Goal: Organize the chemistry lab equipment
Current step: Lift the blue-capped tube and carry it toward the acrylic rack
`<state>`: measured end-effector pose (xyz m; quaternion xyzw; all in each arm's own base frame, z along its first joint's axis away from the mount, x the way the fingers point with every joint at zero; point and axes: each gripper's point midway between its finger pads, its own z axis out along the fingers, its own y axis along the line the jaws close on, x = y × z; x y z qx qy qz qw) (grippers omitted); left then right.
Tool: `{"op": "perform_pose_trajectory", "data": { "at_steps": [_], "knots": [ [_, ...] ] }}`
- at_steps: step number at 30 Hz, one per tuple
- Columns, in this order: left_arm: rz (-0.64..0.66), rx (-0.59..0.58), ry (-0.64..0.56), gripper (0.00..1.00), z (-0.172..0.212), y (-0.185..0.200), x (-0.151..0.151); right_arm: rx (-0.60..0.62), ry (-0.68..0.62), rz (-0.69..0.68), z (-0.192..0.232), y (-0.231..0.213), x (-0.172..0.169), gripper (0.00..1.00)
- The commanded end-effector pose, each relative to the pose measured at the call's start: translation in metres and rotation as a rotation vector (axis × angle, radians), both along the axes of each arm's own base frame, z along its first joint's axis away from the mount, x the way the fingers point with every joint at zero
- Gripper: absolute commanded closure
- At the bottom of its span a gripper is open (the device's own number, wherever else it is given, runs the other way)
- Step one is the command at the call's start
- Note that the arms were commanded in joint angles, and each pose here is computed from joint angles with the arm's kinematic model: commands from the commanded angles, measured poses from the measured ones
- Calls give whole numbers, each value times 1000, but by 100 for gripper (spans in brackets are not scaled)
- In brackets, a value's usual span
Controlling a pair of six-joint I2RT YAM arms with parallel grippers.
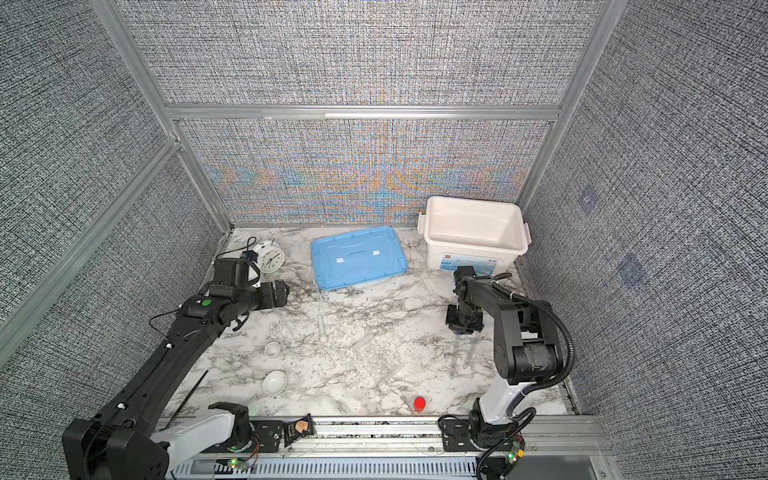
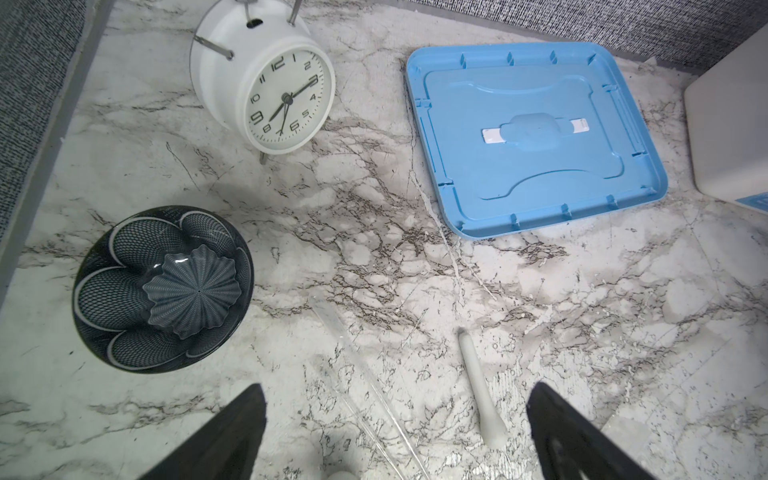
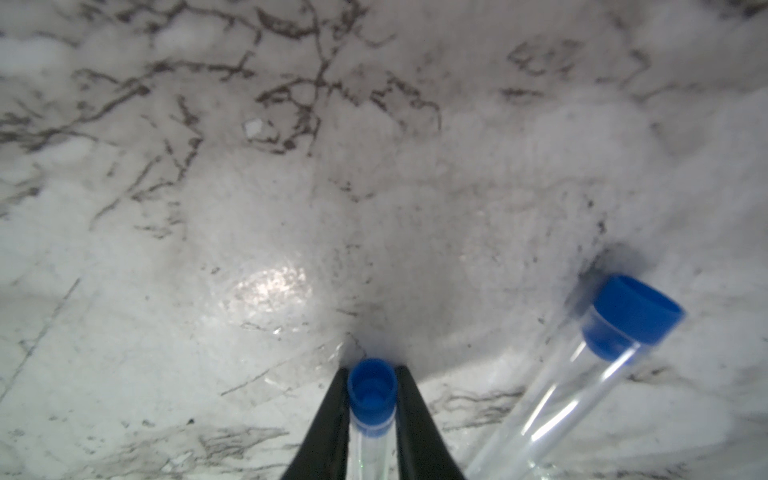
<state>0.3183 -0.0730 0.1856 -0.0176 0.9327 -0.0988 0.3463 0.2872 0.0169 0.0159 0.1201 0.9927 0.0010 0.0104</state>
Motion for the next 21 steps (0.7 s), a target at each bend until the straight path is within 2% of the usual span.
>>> {"op": "perform_pose_trajectory", "data": {
  "at_steps": [1,10,21],
  "knots": [
    [-17,-14,11,1,1,-5,3,23,5,12,4,7,-5,77],
    [-1,-17,3,1,0,-3,2,34,-63,86,21,21,1,78],
    [-7,-19,6,1,-2,-4,2,32,-219,267,69,76,14,78]
  ]
}}
